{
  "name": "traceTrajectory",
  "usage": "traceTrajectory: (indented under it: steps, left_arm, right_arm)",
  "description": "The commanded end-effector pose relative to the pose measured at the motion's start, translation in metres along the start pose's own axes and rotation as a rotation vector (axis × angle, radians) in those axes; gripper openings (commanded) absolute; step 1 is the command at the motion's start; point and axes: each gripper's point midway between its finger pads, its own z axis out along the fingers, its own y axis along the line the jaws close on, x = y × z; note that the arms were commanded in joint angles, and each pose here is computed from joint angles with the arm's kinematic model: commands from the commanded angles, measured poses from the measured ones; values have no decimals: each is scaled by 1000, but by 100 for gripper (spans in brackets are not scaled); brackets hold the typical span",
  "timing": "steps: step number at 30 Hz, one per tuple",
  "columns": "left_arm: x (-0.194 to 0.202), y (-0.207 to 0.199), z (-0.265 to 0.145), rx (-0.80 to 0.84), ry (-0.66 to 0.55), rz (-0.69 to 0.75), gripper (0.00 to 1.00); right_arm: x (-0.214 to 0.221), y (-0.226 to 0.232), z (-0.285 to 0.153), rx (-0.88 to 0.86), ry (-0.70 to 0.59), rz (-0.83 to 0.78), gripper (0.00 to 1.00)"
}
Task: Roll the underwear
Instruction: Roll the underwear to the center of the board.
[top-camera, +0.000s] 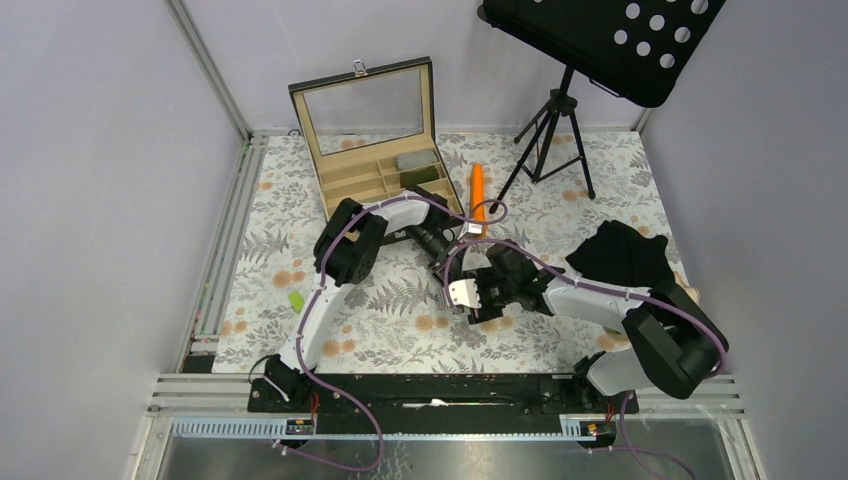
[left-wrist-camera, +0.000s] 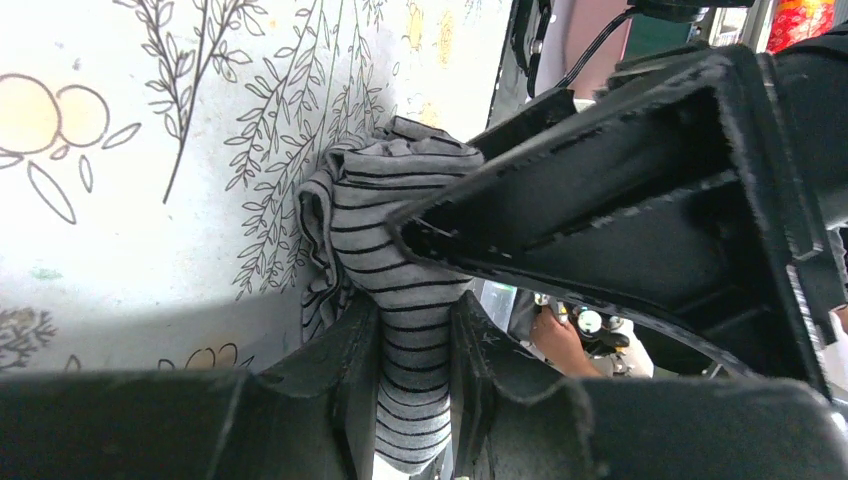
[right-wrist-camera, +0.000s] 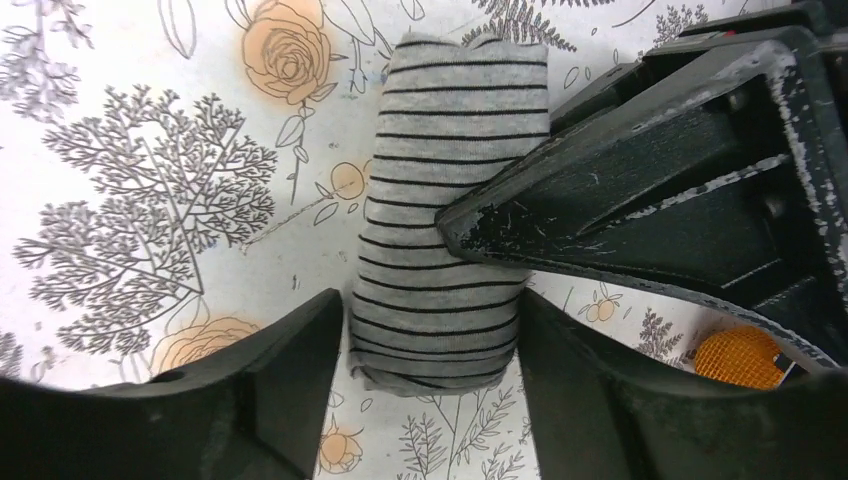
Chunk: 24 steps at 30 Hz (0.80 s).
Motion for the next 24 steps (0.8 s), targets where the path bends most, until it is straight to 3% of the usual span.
traceTrajectory:
  steps: [1, 5, 10, 14, 19, 21, 24]
  left_arm:
    - [15, 57, -3, -246, 104, 105, 23]
    - [-11, 31, -45, -335, 10, 219, 34]
    - [-43, -23, -121, -480, -231, 357, 40]
    - [-32, -52, -163, -736, -394, 506, 43]
    - [-10, -92, -210, -1053, -731, 685, 46]
    - [10, -104, -202, -1088, -734, 790, 48]
    - [36, -107, -172, -1091, -632, 957, 53]
  right_arm:
    - [9, 6, 8, -31, 20, -83, 59]
    - [8, 27, 6, -180, 34, -40, 32]
    - [12, 41, 3, -298, 79, 115, 16]
    - [14, 48, -1, -401, 100, 211, 12]
    - [21, 50, -3, -533, 115, 431, 12]
    - [26, 47, -2, -575, 118, 533, 12]
    - [33, 39, 4, -604, 131, 660, 12]
